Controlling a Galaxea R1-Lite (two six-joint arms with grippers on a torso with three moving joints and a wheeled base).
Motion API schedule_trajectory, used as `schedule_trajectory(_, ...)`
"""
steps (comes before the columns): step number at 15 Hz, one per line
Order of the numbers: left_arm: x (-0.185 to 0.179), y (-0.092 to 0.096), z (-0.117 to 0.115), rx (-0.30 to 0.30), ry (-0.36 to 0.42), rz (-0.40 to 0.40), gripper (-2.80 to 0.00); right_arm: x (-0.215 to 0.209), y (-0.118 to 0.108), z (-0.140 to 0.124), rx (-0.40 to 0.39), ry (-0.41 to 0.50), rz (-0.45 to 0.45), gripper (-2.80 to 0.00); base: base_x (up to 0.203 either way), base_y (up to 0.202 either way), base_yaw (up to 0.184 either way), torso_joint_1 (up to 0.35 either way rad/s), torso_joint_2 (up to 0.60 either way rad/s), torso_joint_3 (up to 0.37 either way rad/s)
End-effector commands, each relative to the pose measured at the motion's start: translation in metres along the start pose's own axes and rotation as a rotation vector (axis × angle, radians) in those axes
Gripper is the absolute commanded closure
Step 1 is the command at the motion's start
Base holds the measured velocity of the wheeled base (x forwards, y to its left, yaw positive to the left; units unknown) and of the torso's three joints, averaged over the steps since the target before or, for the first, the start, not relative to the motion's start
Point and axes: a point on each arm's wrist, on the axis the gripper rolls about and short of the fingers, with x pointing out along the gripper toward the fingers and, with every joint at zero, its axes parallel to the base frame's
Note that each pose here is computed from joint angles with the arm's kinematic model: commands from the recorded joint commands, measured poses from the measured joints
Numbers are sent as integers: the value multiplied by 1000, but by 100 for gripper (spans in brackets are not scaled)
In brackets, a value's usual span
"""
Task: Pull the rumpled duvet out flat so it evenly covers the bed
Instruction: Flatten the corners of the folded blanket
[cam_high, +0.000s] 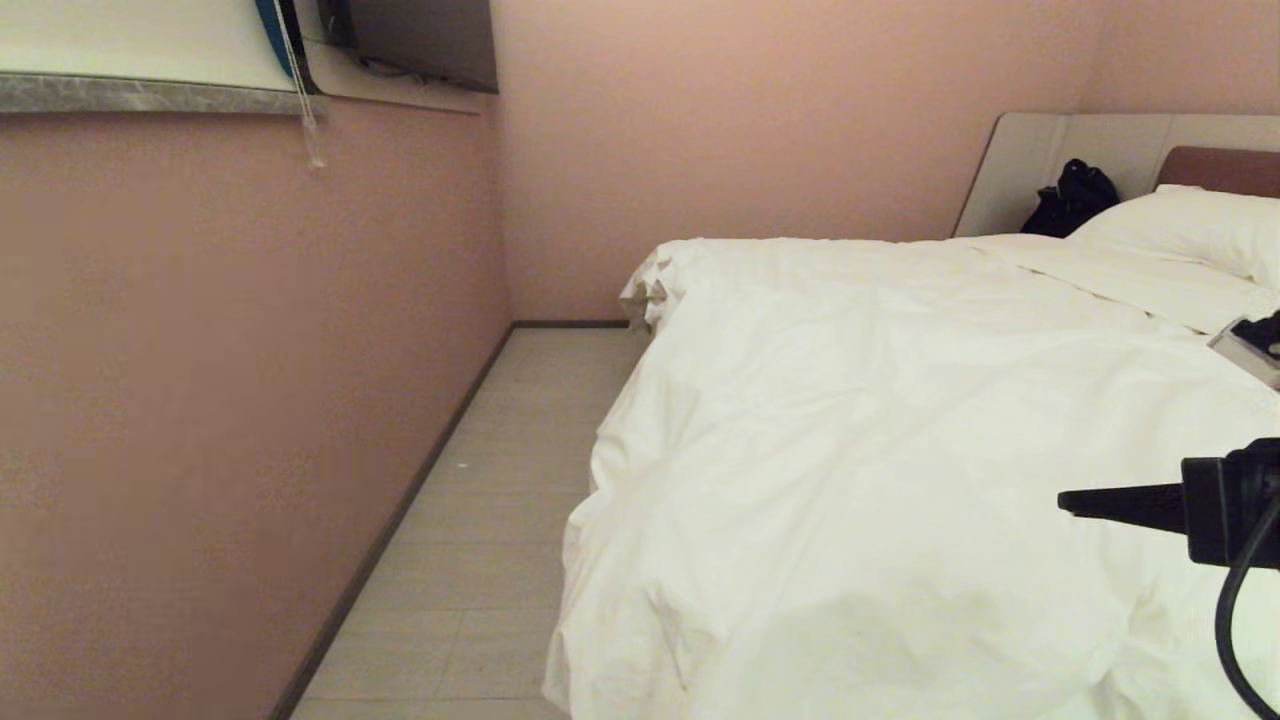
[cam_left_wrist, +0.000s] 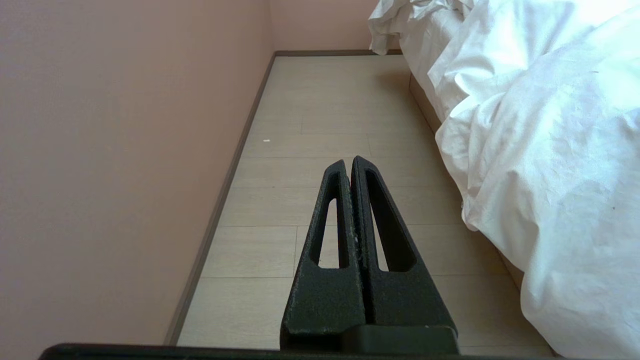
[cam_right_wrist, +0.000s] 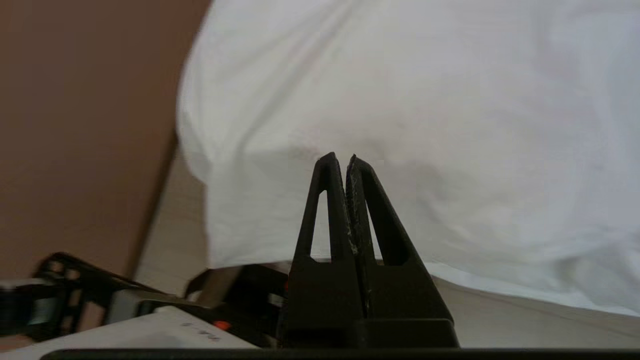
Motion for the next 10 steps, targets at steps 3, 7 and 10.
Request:
schedule_trajectory(3,0,0,0,0,0,0,0,10,0,-5,100,-5,23,0,0,0,0,0,0,0)
schedule_trajectory(7,0,0,0,0,0,0,0,17,-6,-20,116,31,16,0,0,0,0,0,0,0)
schedule_trajectory(10,0,0,0,0,0,0,0,20,-4,-29,104,67,33,0,0,0,0,0,0,0)
